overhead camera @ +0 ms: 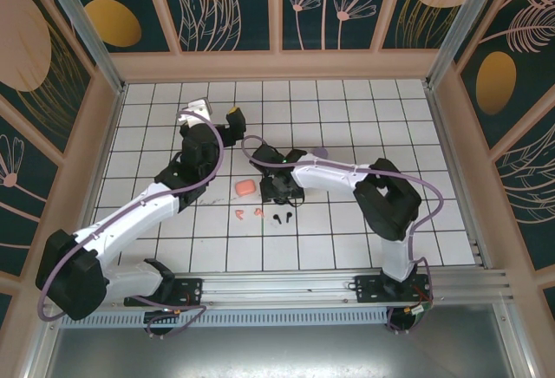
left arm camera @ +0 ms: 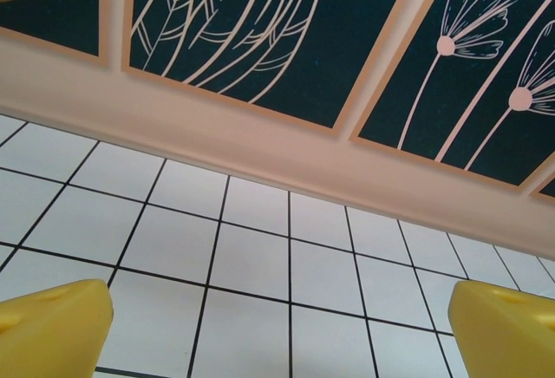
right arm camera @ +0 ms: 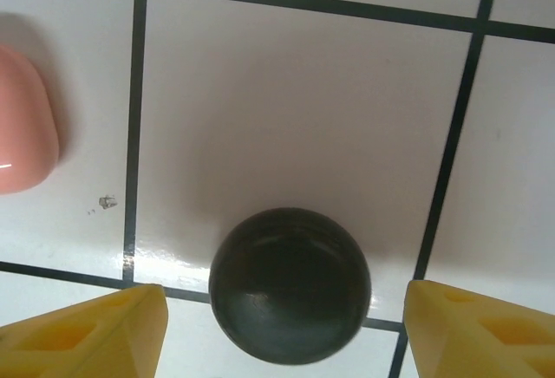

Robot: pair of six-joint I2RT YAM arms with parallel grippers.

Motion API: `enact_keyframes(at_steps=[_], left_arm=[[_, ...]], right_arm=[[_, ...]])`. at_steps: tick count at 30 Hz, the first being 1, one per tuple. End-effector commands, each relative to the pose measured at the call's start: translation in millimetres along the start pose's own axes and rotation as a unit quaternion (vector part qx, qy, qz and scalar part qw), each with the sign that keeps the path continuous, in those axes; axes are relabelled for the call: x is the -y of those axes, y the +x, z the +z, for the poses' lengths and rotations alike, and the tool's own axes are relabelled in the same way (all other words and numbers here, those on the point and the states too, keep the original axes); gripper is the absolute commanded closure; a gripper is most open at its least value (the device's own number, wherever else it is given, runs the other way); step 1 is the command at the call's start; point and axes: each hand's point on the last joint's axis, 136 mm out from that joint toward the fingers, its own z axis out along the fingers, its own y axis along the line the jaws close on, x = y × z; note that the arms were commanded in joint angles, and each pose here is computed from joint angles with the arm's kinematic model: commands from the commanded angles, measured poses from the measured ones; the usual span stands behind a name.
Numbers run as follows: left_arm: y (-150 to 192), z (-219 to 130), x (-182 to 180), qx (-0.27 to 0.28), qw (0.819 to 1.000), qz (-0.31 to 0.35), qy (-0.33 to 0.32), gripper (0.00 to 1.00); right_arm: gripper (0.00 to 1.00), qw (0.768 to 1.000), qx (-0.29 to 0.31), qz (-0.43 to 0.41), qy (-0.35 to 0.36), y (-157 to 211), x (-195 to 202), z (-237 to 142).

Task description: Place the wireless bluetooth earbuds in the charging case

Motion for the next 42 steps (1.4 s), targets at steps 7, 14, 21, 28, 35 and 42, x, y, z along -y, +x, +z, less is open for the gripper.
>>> enact_keyframes(at_steps=[7,14,21,28,35,42], left_arm=[[-6,-6,-2,0.006,1.0,-0.015,0.007,0.01],[-1,-1,0,-0.01,1.0,-0.014,-0.001,0.01],[3,0,-3,-0.011,1.0,-0.017,-0.008,0.01],[4,0,-2,-0.014,1.0,-0.02,-0.004,0.01],[5,-1,-1,-0.015,1.0,-0.025,0.001,0.01],[14,5,6,-0.035,0.999,0.001,0.014,0.01]], right_arm=[[0.34,1.0,-0.005,0.009,0.02,-4,-3,11],[0.38,1.0,-0.011,0.014,0.026,1,1,18],[0.41,0.999,-0.018,0.019,0.029,6,5,24],[0.41,0.999,-0.025,0.02,0.034,10,6,34],[0.44,0.999,-0.024,0.021,0.037,11,8,39],[0.58,0.999,-0.011,0.029,0.029,5,8,35]])
